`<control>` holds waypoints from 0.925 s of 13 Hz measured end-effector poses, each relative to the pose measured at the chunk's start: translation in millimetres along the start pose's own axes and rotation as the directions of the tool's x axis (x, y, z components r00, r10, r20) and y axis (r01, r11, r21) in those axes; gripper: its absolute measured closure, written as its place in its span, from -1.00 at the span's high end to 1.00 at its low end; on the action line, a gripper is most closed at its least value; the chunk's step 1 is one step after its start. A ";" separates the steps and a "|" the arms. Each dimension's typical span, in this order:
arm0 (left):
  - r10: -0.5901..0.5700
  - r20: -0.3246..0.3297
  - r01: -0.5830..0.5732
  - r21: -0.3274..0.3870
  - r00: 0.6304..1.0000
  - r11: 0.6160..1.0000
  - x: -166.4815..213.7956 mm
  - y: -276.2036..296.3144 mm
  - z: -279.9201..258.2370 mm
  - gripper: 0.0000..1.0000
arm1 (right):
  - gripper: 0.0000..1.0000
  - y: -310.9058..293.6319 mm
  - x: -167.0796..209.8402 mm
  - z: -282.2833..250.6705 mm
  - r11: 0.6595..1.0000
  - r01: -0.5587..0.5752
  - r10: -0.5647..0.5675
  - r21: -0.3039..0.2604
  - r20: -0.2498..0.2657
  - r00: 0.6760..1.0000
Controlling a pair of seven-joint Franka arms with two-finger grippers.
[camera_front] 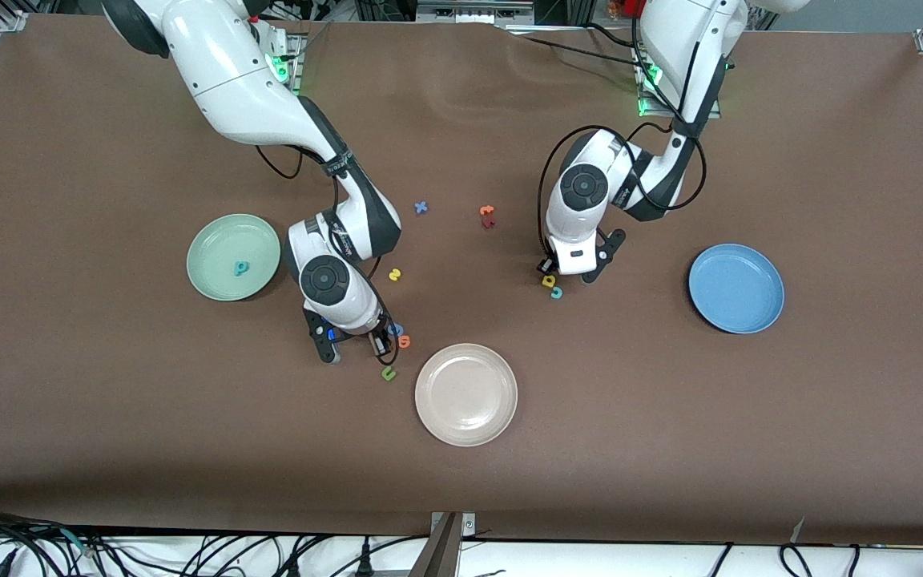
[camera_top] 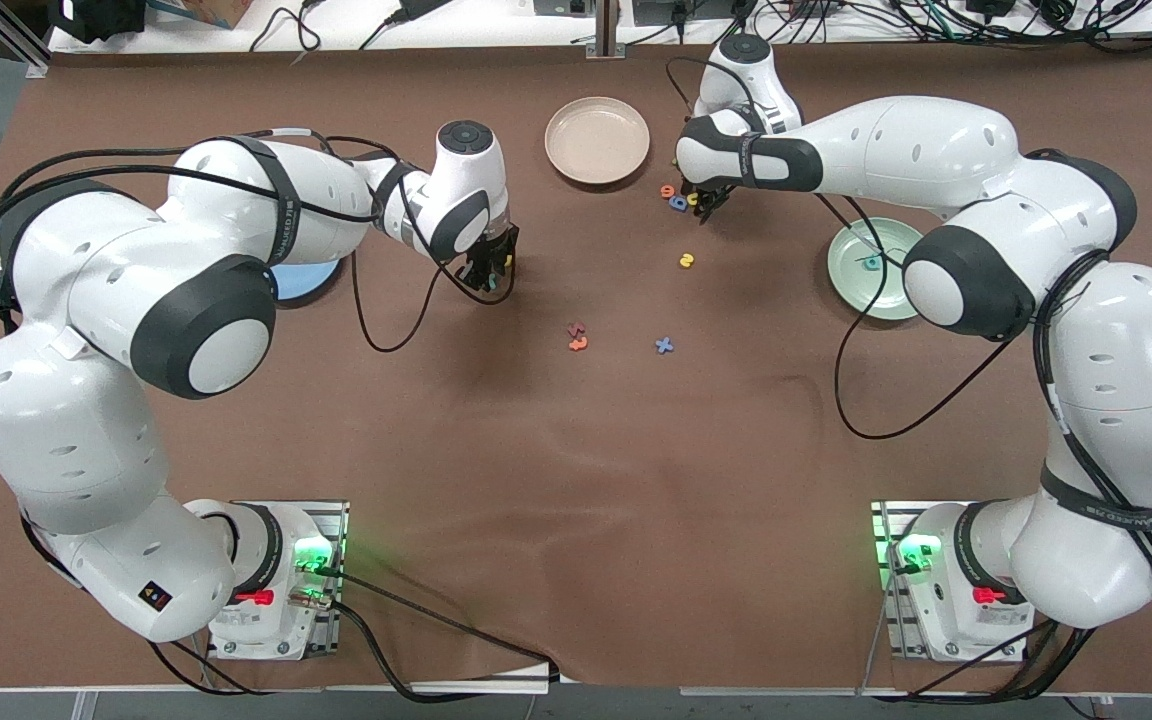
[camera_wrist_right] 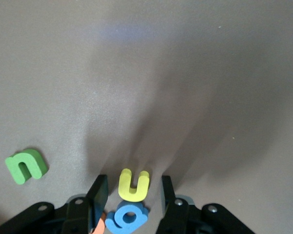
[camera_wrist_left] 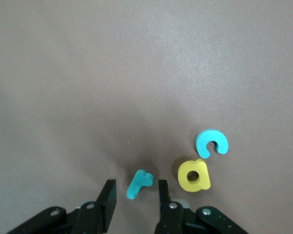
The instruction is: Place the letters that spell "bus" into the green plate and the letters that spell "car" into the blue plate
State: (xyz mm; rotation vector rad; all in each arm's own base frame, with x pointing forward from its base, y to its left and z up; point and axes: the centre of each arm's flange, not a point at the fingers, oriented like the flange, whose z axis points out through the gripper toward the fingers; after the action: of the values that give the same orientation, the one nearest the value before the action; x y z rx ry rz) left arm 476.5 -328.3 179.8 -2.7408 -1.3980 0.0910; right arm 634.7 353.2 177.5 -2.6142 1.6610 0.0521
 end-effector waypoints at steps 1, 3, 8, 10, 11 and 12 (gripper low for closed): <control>0.000 0.000 0.000 0.002 1.000 1.000 0.0 -1.2 1.6 -0.15 | -0.16 -0.8 -0.2 -1.2 1.000 0.000 0.000 0.003 0.000 1.000; 0.000 0.000 0.000 0.005 1.000 1.000 0.0 -3.5 4.3 -0.15 | -0.49 -1.6 -0.2 -2.3 1.000 0.000 0.000 0.005 0.000 1.000; 0.002 -0.002 -0.002 0.000 1.000 1.000 -1.0 -4.1 7.6 -0.24 | -0.49 -3.5 7.9 -7.9 1.000 0.029 -0.029 -0.006 -0.030 0.999; 0.004 -0.002 -0.004 -0.005 1.000 1.000 -1.9 -3.5 7.6 -0.74 | -0.49 -3.6 21.9 -22.5 0.995 0.089 -0.092 -0.048 -0.064 0.994; 0.005 -0.003 -0.005 -0.005 1.000 1.000 -2.0 -3.5 7.6 -0.79 | -0.49 -3.5 30.3 -32.6 0.988 0.141 -0.146 -0.068 -0.070 0.987; 0.015 -0.003 -0.015 -0.005 1.000 1.000 -2.0 -3.4 7.6 -0.79 | -0.49 -1.2 42.9 -44.4 0.973 0.208 -0.216 -0.101 -0.073 0.974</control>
State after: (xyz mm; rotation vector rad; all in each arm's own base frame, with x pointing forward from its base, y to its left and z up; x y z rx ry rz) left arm 471.9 -327.7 172.5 -2.7548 -1.3789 0.0844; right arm 654.2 312.5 219.6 -2.8859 1.4226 0.0134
